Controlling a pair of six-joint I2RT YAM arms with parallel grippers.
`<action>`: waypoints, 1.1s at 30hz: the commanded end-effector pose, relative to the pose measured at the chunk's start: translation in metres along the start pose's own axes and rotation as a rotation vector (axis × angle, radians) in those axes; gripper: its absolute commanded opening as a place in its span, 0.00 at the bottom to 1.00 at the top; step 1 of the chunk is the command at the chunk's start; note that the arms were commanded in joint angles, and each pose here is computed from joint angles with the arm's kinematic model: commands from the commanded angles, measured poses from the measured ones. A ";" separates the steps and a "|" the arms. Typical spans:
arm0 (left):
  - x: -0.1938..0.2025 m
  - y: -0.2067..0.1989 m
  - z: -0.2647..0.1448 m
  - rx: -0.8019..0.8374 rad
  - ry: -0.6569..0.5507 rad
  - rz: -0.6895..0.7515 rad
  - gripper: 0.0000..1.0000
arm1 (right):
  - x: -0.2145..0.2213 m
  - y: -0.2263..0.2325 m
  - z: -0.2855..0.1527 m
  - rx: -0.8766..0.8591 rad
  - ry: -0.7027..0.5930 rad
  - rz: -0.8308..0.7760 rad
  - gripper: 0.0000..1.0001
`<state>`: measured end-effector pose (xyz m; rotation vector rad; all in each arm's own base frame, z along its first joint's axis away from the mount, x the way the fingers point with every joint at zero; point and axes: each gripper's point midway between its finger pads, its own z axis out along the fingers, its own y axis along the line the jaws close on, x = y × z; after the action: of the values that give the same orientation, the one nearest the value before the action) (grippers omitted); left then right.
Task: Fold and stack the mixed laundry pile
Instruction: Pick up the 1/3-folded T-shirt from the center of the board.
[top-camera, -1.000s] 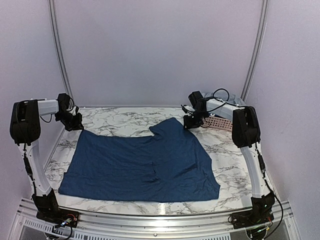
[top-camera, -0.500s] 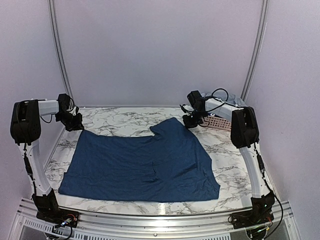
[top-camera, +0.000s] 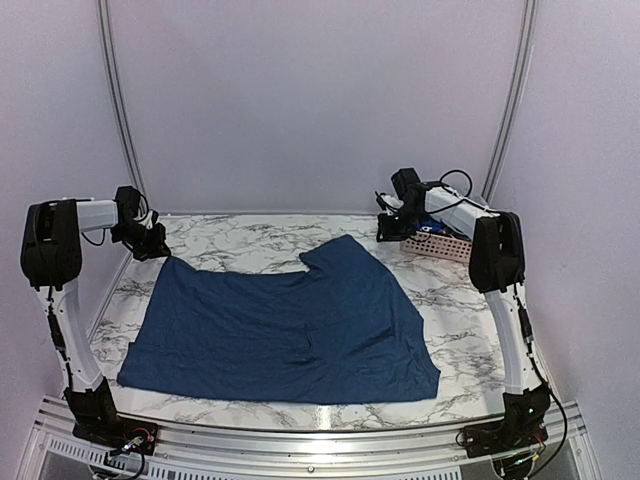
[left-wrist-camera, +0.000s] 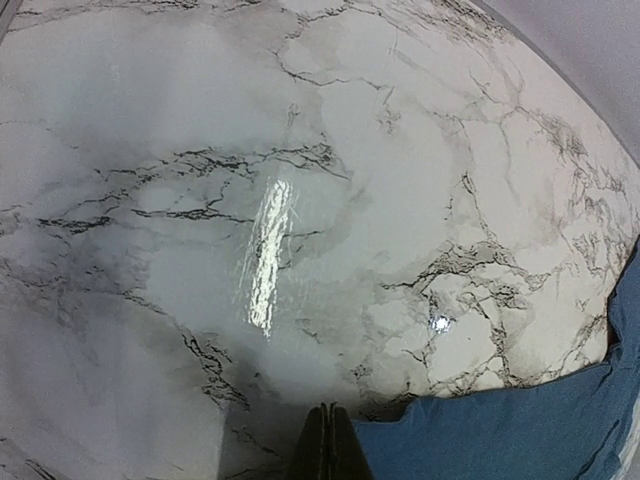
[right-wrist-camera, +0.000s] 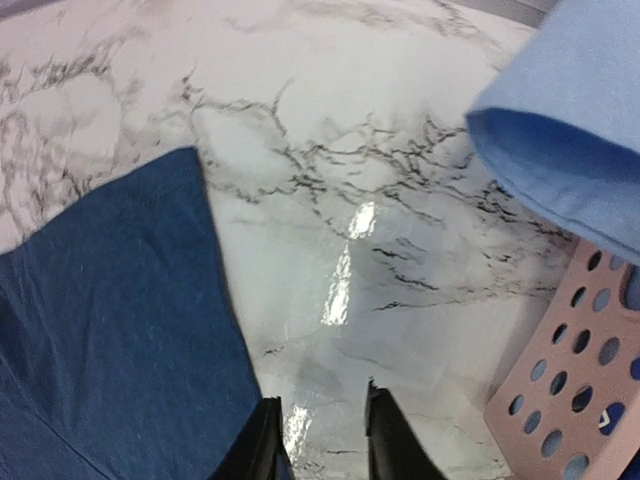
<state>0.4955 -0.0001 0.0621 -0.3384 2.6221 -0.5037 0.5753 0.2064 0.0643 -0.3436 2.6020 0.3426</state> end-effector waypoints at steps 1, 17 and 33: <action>-0.007 -0.004 0.004 0.024 -0.017 0.004 0.00 | 0.009 0.023 0.000 -0.049 0.033 -0.034 0.36; -0.006 -0.002 0.008 0.026 -0.016 0.001 0.00 | 0.072 0.022 0.051 0.121 0.221 -0.141 0.37; -0.004 -0.002 0.010 0.031 -0.017 -0.005 0.00 | 0.068 0.001 0.043 0.186 0.213 -0.141 0.00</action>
<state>0.5012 -0.0015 0.0584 -0.3375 2.6057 -0.5215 0.5457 0.2408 0.0230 -0.5583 2.6544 0.0505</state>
